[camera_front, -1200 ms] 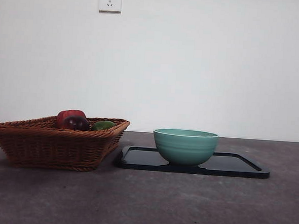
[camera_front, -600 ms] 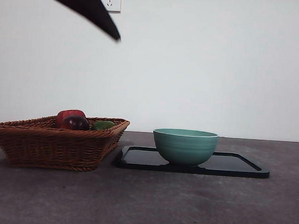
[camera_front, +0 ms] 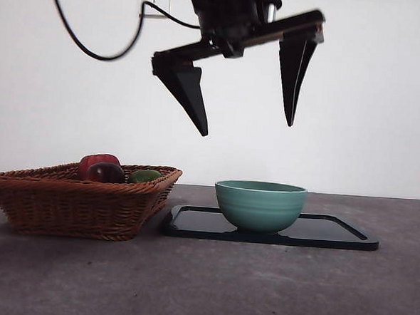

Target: Pick up the wifruite, put it on the bowl, pick up the plate, put it on desk

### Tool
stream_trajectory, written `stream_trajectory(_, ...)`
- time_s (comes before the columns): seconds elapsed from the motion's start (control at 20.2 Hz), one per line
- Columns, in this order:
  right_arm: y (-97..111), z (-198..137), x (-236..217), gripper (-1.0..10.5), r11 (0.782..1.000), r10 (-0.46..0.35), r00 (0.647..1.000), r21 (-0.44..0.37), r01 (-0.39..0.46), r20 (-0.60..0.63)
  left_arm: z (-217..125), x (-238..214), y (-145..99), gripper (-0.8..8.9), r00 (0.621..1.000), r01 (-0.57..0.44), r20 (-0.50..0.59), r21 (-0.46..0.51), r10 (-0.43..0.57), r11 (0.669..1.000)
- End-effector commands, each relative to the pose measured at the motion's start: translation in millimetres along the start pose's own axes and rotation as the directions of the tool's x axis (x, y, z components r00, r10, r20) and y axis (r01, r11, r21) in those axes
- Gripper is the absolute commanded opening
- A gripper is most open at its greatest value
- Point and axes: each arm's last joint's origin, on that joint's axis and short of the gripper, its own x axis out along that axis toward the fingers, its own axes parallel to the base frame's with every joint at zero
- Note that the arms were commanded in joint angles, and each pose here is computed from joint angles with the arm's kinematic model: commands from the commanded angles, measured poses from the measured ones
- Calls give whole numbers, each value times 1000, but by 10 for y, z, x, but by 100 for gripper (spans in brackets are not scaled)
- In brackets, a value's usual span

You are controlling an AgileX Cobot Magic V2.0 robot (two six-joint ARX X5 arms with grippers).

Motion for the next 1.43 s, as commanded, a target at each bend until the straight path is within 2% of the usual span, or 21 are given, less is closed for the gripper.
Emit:
stream_trajectory(0.05, 4, 14, -8, 553, 1000, 9, 1000, 10, -9, 7, 232, 79, -5, 625, 1000, -2, 4, 10, 2, 1000)
stream_trajectory(0.25, 4, 14, -8, 553, 1000, 9, 1000, 10, -9, 7, 485, 235, 59, 627, 999, -4, 35, 13, 3, 1000)
stream_trajectory(0.54, 4, 15, -8, 553, 1000, 8, 1000, 10, -8, 7, 642, 549, 75, 629, 996, 4, 84, 46, -8, 999)
stream_trajectory(0.89, 4, 15, -8, 553, 1000, 8, 1000, 11, -8, 7, 679, 860, 92, 627, 998, -3, 65, 49, -1, 999)
stream_trajectory(1.43, 3, 15, -8, 553, 1000, 7, 1000, 15, -8, 7, 678, 995, 106, 625, 999, -10, 46, 86, 6, 996)
